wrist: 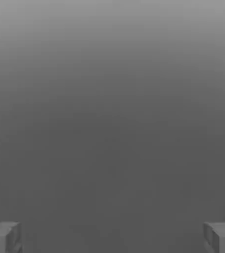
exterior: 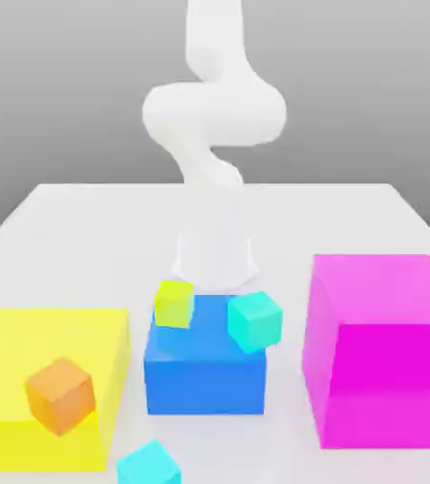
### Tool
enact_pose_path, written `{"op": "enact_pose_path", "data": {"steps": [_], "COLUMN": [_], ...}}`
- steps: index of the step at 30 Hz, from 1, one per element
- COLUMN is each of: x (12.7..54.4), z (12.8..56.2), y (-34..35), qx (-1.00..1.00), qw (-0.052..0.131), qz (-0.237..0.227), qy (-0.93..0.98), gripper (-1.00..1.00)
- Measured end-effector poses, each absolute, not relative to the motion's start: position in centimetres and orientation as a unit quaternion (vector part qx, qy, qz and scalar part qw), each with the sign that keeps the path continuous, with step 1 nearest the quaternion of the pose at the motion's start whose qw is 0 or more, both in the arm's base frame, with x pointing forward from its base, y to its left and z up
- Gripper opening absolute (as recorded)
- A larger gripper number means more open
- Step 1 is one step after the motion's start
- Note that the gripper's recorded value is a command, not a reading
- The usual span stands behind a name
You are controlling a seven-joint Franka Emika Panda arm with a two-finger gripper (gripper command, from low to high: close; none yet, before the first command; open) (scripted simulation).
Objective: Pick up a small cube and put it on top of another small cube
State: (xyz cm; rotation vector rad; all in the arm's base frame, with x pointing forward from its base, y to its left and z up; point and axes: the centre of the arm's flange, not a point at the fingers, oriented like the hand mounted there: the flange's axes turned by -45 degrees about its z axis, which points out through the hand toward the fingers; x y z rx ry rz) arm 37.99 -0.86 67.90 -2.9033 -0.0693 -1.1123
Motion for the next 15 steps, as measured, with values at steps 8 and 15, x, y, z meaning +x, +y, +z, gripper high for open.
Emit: {"op": "enact_pose_path", "data": {"steps": [8,15], "x": [46.9,51.3], "z": [55.6,43.5], "y": [-2.6,-3.4], "qx": [-0.959,-0.967], "qw": [0.046,0.052], "qz": [-0.258,-0.175], "qy": [-0.109,-0.177], "gripper": [0.00,0.00]}}
